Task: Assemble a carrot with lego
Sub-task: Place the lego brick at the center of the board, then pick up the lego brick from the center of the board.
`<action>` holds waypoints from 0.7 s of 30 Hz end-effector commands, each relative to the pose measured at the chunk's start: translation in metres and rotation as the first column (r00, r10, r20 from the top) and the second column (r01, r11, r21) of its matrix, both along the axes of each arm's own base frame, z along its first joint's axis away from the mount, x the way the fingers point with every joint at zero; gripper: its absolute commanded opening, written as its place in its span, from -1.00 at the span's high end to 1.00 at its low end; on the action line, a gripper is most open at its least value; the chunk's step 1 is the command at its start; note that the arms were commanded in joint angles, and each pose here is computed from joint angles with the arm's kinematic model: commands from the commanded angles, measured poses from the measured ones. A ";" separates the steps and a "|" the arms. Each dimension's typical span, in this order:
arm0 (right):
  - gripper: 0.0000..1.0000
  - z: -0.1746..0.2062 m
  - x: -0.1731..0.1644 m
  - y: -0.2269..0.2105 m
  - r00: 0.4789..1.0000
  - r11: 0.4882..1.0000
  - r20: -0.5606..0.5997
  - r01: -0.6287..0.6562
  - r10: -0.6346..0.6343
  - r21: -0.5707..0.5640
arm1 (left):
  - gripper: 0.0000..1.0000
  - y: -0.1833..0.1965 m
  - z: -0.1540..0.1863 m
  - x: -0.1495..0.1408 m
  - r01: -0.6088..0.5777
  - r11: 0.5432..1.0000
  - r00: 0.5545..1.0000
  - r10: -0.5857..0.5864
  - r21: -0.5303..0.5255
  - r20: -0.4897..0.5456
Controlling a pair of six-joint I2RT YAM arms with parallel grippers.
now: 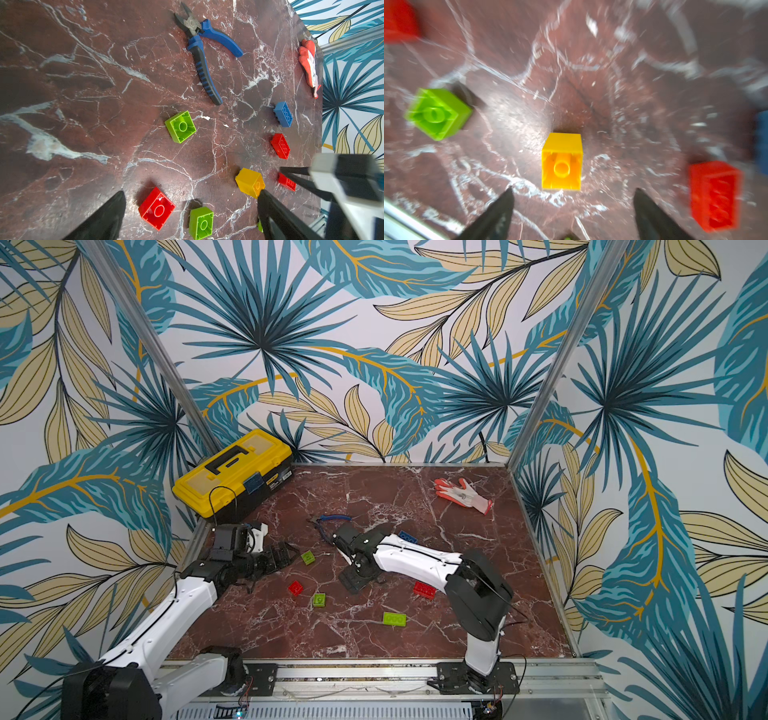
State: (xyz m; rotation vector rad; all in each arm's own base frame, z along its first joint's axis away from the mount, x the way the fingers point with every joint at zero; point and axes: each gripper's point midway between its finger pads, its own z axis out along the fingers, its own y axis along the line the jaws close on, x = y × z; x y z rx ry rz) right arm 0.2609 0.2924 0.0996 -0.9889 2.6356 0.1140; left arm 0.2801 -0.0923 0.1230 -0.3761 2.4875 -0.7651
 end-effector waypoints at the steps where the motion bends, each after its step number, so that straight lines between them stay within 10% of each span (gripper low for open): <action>1: -0.95 0.022 0.004 -0.031 0.995 0.999 0.096 -0.006 0.010 -0.044 | -0.99 -0.003 0.001 -0.002 0.015 1.000 1.000 -0.015 -0.005 0.021; 10: -0.88 0.001 0.029 -0.118 0.997 0.993 0.029 0.071 -0.069 -0.092 | -0.99 -0.009 -0.002 -0.003 0.036 0.999 0.999 -0.036 -0.031 0.019; 21: -0.51 -0.043 0.055 -0.121 0.998 0.989 -0.022 0.063 -0.067 -0.130 | -0.99 -0.016 -0.002 0.006 0.071 0.996 0.997 -0.070 -0.048 0.018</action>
